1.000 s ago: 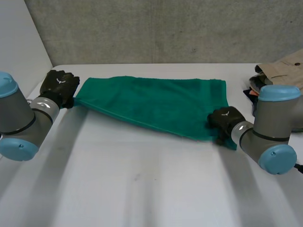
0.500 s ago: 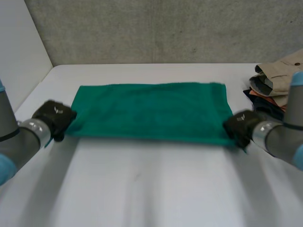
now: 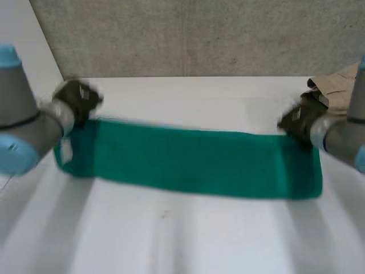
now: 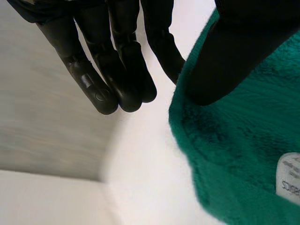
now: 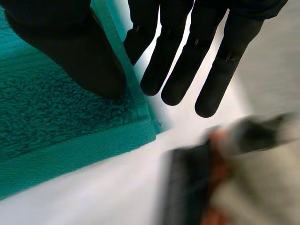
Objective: Fold the laundry.
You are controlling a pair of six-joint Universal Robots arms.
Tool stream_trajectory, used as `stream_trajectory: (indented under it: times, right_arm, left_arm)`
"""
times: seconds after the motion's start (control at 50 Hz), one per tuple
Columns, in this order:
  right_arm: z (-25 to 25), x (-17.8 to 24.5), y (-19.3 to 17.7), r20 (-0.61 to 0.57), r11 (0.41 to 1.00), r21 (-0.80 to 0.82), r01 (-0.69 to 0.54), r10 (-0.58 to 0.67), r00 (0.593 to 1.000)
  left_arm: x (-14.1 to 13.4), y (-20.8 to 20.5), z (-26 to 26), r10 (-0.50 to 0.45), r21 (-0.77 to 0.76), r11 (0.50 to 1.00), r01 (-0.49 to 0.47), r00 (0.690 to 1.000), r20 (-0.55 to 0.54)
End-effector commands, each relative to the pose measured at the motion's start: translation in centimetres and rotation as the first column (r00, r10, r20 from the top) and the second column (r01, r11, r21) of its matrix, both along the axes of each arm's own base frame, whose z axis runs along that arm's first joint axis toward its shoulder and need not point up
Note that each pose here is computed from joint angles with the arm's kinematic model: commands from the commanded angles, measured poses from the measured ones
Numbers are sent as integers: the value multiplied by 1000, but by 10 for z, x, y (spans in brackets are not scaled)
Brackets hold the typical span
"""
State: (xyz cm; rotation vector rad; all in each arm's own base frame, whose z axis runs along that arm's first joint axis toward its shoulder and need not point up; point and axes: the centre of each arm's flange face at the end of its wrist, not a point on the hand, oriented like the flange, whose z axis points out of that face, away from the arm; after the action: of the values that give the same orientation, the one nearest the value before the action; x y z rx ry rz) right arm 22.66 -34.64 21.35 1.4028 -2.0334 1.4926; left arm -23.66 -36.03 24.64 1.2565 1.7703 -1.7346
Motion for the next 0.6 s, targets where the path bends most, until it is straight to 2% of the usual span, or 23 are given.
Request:
stream_trajectory:
  times: [0.02,0.04,0.06,0.12,0.14,0.18,0.26,0.34,0.42,0.48,0.5,0.56,0.6]
  right_arm:
    - [118,19,-57,370,829,-534,164,55,927]
    - [139,19,-60,435,770,-604,205,103,895]
    - [149,19,-58,459,744,-631,222,127,879]
    - [177,19,-54,516,659,-702,272,206,832]
    - [179,20,-53,515,652,-708,271,213,830]
    - [179,21,-52,513,654,-708,267,216,831]
    - [168,25,-50,507,694,-677,244,200,838]
    - [144,29,-51,495,765,-610,205,167,853]
    - [101,34,-51,471,854,-498,152,119,874]
    - [73,35,-51,453,895,-427,127,91,887]
    - [51,35,-50,437,925,-365,110,65,897]
    - [15,34,-45,394,964,-250,94,12,919]
    - [-15,27,-36,320,988,-130,86,-41,947]
  left_arm:
    - [-11,-46,132,-105,-513,851,-111,922,-374]
    - [-8,-45,157,-153,-572,804,-161,874,-461]
    - [-6,-45,166,-177,-591,785,-185,847,-501]
    - [-3,-44,184,-240,-625,743,-238,777,-581]
    - [-3,-45,184,-237,-623,744,-242,776,-585]
    - [-2,-47,179,-221,-609,755,-245,779,-587]
    - [-1,-55,158,-171,-559,794,-241,793,-585]
    - [5,-65,126,-115,-495,837,-233,810,-575]
    - [5,-70,82,-90,-425,887,-180,835,-543]
    - [3,-68,52,-73,-363,921,-143,851,-520]
    - [3,-64,31,-54,-311,943,-122,863,-503]
    - [3,-54,-4,-20,-212,973,-91,883,-468]
    - [6,-38,-38,25,-98,992,-73,905,-425]
